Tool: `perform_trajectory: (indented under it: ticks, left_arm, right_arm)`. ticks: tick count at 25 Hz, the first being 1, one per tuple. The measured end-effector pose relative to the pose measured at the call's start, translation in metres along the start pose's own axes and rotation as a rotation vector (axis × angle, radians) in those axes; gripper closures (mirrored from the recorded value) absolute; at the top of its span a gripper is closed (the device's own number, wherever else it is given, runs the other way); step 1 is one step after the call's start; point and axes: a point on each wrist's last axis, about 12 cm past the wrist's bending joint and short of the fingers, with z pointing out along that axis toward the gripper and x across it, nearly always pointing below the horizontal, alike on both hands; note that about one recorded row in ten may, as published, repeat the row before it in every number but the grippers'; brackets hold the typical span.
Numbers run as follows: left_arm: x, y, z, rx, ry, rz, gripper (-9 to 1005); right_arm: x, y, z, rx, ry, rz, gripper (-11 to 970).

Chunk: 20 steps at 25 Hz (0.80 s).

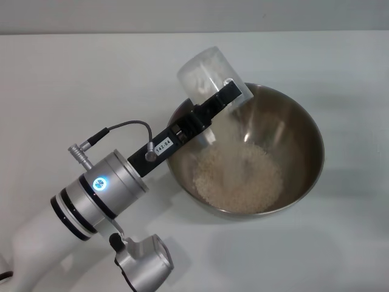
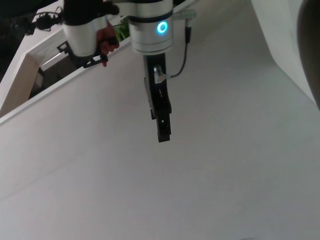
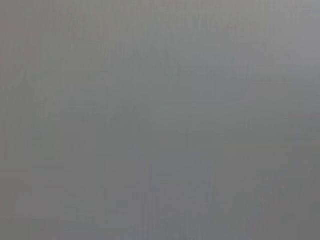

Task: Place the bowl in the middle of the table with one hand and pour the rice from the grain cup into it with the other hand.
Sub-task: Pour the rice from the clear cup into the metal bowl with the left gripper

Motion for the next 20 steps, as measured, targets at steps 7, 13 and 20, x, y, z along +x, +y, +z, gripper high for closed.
perform_trajectory:
  ticks: [7,13,20]
  left_arm:
    - [0.0016,-0.0001,0.0017,-0.002,0.000,0.140,972]
    - [0.0021,0.0007,0.0045,-0.011,-0.006,0.169,971]
    - [0.0006,0.0006,0.0026,-0.007,-0.006,0.178,969]
  right_arm:
    - [0.0000,-0.0015,-0.0006,0.007,0.001,-0.001,226]
    - [-0.0002,-0.0030,-0.0006,0.014,0.000,-0.003,226]
    - [0.0000,-0.0036,-0.0015,0.015,0.002,-0.004,226]
